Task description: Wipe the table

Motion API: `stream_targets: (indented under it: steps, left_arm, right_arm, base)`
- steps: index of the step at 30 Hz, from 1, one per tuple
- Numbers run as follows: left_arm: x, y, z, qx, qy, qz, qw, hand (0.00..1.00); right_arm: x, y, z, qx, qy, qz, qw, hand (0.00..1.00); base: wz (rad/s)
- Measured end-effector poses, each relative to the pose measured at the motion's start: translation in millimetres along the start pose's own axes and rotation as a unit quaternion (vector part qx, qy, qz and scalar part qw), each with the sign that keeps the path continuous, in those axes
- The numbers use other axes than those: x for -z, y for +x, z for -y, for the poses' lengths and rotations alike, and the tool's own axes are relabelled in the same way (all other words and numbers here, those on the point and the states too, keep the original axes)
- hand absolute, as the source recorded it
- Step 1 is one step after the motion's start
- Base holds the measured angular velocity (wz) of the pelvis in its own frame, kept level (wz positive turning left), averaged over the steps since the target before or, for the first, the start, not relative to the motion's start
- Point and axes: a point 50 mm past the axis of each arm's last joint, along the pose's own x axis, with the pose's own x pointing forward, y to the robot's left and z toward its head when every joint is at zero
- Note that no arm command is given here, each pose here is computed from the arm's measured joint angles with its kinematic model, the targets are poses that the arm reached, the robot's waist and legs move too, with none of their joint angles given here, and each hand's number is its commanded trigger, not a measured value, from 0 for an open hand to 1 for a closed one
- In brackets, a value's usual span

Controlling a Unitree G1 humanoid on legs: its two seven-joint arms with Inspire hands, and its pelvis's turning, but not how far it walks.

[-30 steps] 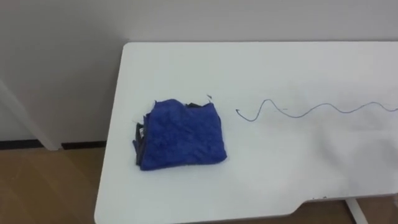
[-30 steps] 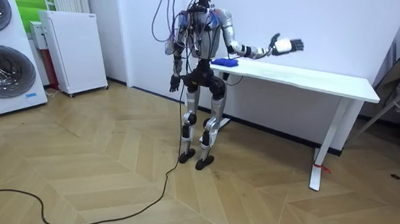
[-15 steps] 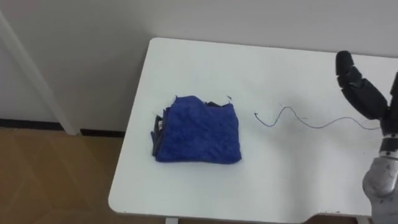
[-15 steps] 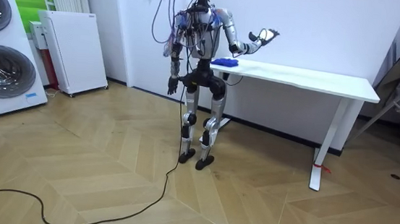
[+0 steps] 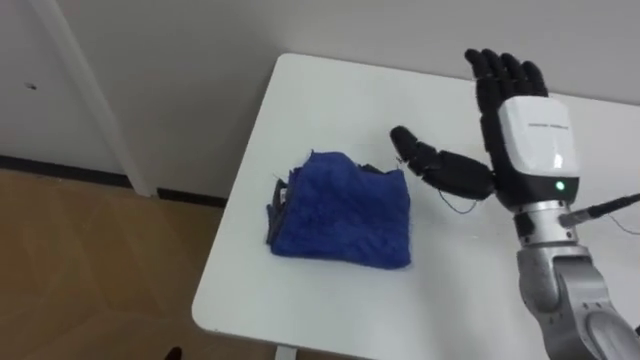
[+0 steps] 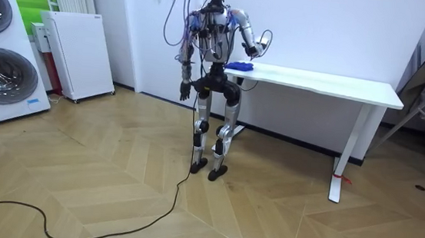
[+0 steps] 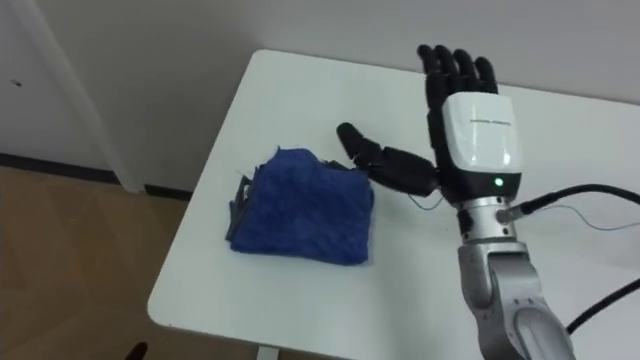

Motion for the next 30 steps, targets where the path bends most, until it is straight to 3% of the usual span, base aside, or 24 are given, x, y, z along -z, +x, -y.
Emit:
stream_targets:
  steps: [8,17,30]
  left_arm:
    - [7,-0.5,5.0,0.016,0.013,-0.012,1.0,0.0]
    - [5,-0.9,3.8,0.02,0.034,-0.004,0.999,0.0]
    - [5,-0.7,3.8,0.032,0.046,-0.006,0.998,0.0]
  right_arm:
    - [-23,-6,-18,-0.065,0.002,0.06,0.996,0.0]
    - [-15,-12,-30,-0.095,-0.072,0.07,0.99,0.0]
    - [-6,-40,-56,-0.17,-0.111,0.061,0.977,0.0]
  base:
    - [0.04]
    - [0.02]
    - [0.0]
